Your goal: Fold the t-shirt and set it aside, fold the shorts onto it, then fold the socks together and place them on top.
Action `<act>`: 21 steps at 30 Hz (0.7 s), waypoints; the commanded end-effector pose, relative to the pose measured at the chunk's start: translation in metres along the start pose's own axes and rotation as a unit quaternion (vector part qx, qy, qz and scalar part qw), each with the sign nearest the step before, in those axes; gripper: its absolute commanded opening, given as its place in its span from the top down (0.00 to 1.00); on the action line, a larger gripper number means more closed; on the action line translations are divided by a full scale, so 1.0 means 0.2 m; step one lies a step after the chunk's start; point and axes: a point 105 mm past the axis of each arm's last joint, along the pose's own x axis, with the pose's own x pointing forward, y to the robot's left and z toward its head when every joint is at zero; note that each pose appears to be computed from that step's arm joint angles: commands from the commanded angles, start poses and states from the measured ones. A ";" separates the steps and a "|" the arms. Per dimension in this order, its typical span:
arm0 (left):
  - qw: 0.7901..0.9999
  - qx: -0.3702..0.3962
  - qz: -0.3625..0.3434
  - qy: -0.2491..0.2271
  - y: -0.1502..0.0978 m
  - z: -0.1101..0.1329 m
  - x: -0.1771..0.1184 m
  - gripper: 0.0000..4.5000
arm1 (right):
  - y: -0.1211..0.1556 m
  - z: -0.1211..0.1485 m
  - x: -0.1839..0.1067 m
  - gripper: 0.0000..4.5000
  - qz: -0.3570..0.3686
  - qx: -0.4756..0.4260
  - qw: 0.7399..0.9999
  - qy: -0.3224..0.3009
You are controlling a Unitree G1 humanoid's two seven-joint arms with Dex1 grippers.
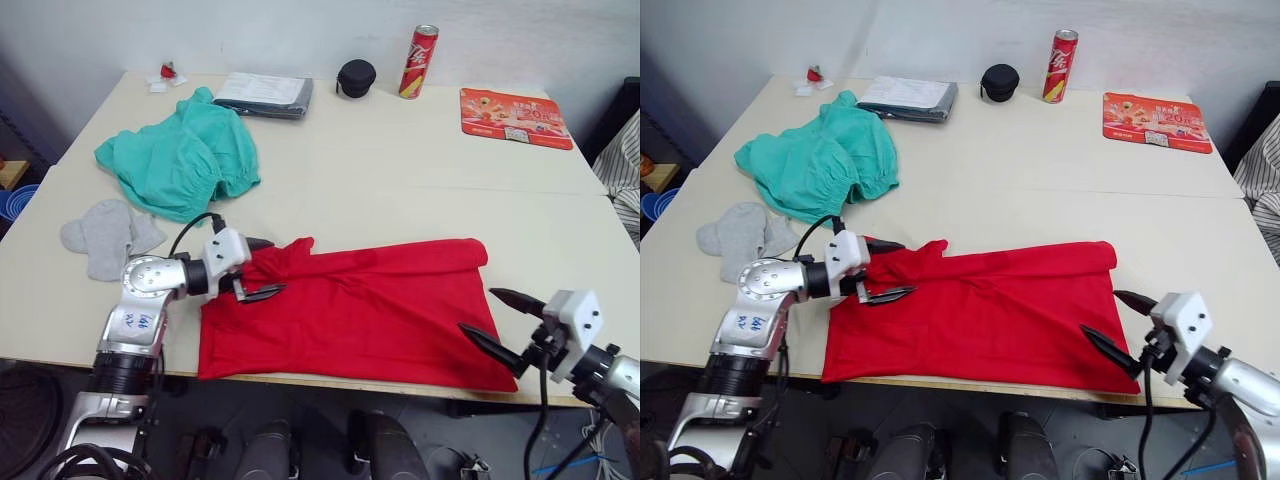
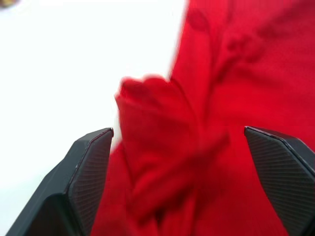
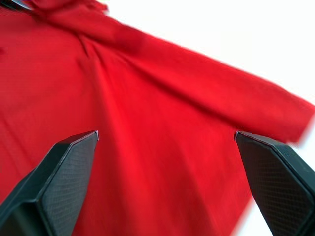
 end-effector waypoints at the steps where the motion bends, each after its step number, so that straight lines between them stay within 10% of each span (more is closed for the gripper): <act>1: 0.999 0.017 0.040 0.031 0.04 0.00 0.03 0.01 | 0.03 0.08 0.05 0.00 0.021 -0.015 0.999 -0.026; 8: 0.999 0.015 0.012 0.051 0.00 0.00 0.04 0.13 | 0.02 0.13 0.09 0.00 0.027 -0.021 0.999 -0.037; 18: 0.999 0.010 -0.020 0.030 0.05 0.04 -0.05 0.84 | 0.04 0.08 0.06 0.00 0.019 -0.009 0.999 -0.024; 21: 0.999 -0.001 -0.043 0.024 0.05 0.03 -0.07 0.89 | 0.03 0.08 0.05 0.00 0.017 -0.009 1.000 -0.020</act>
